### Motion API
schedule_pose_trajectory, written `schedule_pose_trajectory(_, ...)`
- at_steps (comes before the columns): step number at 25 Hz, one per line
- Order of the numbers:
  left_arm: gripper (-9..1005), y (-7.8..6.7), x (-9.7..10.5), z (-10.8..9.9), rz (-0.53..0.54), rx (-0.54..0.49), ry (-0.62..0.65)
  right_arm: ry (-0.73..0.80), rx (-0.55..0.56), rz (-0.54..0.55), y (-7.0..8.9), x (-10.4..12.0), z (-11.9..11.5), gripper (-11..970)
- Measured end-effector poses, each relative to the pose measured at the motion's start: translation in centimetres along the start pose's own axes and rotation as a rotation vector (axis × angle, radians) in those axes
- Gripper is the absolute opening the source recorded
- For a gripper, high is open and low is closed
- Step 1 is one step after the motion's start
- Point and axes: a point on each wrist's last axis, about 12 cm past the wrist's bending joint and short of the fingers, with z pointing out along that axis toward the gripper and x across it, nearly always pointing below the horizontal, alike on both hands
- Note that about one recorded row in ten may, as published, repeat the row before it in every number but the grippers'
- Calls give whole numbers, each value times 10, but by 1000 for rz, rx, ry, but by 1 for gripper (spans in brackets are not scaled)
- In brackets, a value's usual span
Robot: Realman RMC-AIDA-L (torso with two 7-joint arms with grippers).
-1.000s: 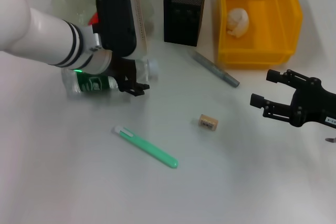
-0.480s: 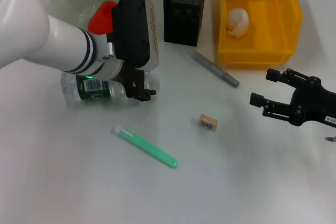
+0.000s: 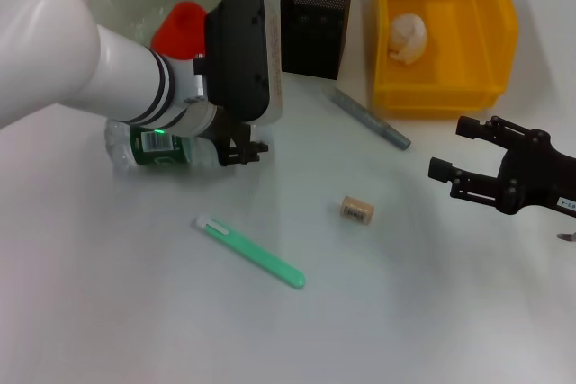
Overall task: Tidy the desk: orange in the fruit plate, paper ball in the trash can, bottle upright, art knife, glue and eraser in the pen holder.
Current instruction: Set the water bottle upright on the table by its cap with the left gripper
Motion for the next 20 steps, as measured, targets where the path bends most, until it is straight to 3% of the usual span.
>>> schedule_pose_trajectory(3,449,3,-5,-5,-22,-5,-15,1,0,-2,-1,-1,0,827)
schedule_pose_trajectory(11,449,16,-13,-43,-217,-2,-152,2,0,-6,-2,-2,-1,827)
schedule_pose_trajectory(16,448,29,1,-71,-438,35,-337,0,-17,-5,-2,-4,0,827)
schedule_pose_trajectory(20,449,33,14,-78,-531,27,-401,-8,-36,-6,-1,-6,0,827)
